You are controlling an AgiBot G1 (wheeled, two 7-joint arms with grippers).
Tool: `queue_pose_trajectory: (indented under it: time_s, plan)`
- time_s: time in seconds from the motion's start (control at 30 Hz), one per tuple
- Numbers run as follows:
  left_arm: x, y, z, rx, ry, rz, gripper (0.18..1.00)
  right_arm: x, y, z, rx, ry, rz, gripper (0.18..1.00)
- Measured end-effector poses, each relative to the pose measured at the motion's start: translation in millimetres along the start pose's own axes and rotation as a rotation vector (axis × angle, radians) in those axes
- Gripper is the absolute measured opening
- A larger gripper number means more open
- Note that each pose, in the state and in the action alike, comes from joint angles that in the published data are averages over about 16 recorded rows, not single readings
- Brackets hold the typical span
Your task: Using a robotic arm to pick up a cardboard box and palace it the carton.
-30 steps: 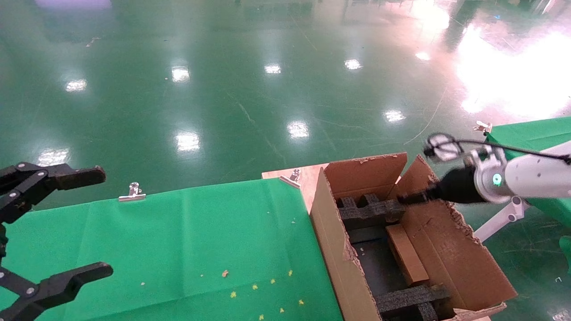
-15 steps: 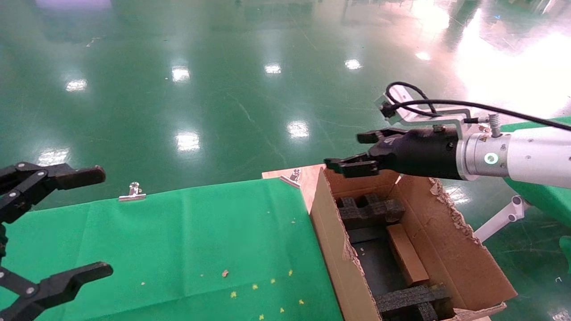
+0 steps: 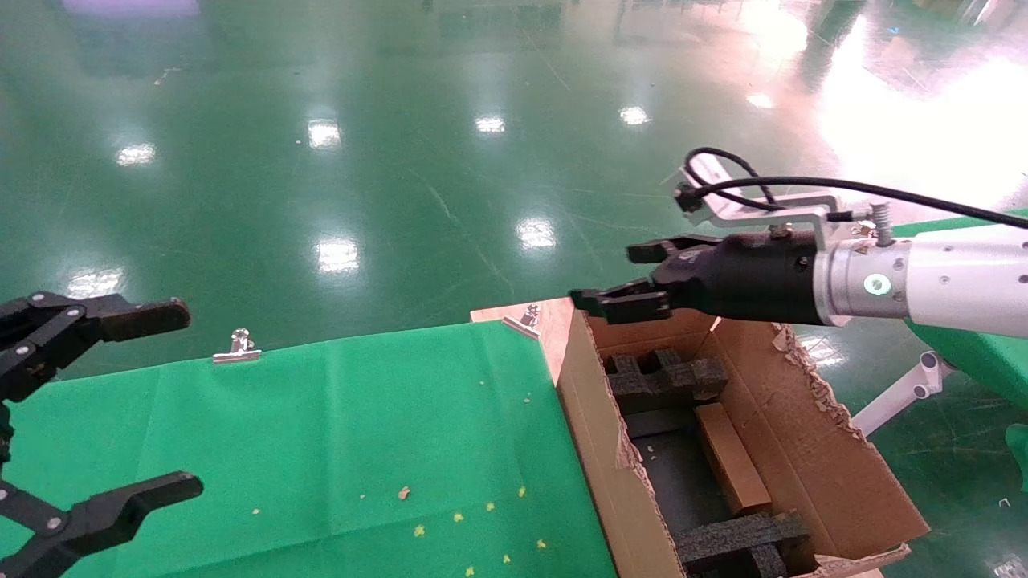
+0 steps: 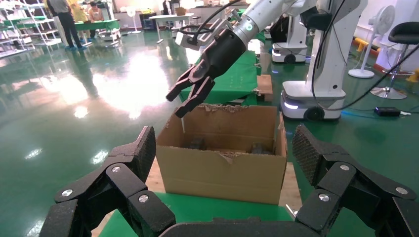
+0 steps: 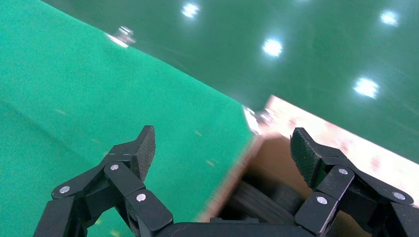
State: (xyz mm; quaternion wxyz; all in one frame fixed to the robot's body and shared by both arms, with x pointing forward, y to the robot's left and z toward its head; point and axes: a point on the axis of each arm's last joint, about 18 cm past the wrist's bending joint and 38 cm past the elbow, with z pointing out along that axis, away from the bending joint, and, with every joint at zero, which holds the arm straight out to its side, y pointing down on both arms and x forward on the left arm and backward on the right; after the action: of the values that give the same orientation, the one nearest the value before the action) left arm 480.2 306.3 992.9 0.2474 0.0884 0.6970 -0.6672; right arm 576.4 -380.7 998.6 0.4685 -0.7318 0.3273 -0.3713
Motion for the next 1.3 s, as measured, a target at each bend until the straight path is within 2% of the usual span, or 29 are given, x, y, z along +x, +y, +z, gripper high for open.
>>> queue_pose_trajectory:
  time_s: [0.6,1.3]
  plan:
    - [0,0,0,0.000,0.000,0.000,1.001,-55,-19,13,0.078,-0.286,-0.112,1.001]
    - [0,0,0,0.000,0.000,0.000,1.001,-103,-26,-8,0.301,-0.586,-0.247,1.001]
